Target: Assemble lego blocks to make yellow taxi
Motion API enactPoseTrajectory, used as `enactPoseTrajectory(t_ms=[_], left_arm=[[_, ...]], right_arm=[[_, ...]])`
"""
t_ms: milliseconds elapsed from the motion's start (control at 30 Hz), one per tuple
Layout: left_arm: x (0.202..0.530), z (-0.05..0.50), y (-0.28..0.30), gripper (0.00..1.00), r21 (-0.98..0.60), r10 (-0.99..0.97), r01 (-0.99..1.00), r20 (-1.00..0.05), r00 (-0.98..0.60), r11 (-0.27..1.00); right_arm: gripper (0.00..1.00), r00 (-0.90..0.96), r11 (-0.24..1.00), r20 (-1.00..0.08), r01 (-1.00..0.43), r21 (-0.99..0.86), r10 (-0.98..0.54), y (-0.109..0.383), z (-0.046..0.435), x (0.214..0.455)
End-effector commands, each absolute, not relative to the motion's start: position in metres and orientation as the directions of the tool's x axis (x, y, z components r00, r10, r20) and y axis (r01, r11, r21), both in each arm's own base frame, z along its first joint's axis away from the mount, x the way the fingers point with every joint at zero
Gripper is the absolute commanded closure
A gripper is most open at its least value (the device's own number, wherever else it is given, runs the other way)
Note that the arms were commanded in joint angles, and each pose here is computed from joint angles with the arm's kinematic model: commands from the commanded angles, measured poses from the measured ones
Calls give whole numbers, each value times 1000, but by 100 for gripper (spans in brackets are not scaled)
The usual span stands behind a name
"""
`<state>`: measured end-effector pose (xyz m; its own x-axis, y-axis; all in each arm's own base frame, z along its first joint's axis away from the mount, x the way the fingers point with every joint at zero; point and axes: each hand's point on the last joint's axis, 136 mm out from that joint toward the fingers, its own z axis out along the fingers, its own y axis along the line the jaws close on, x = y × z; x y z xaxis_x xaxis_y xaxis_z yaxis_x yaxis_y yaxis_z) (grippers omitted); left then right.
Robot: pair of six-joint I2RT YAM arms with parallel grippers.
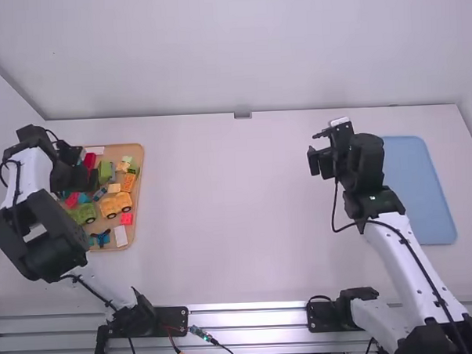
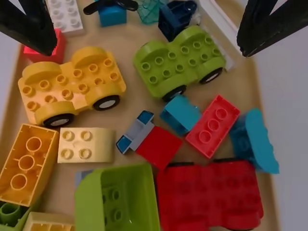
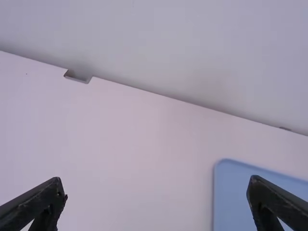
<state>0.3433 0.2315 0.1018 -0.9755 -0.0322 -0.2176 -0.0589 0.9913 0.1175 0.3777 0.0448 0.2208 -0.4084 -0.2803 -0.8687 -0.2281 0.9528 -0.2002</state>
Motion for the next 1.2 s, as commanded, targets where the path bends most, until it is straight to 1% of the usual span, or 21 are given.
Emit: enactPoseTrajectory(t_ms=[0,167,333,600,800,1167], left_arm=[[346,107,231,1,141,43,12,-216,-976,990],[342,106,227,1,143,119,93,-189,-975,985],[336,104,222,1,137,199,178,-154,-968,974],[337,104,224,1,161,314,292,-141,-939,943],[344,106,227,1,196,390,360,-144,-910,912],[347,106,229,1,219,476,442,-136,-869,870]], right_arm=[[1,-386,953,-880,-225,-203,-278,46,231,381],[1,-380,961,-891,-215,-175,-248,47,234,382],[1,-370,956,-895,-241,-165,-248,52,236,382],[1,-366,954,-897,-255,-158,-247,55,236,382],[1,-373,954,-894,-257,-157,-247,55,234,381],[1,-385,953,-889,-260,-155,-250,55,231,379]])
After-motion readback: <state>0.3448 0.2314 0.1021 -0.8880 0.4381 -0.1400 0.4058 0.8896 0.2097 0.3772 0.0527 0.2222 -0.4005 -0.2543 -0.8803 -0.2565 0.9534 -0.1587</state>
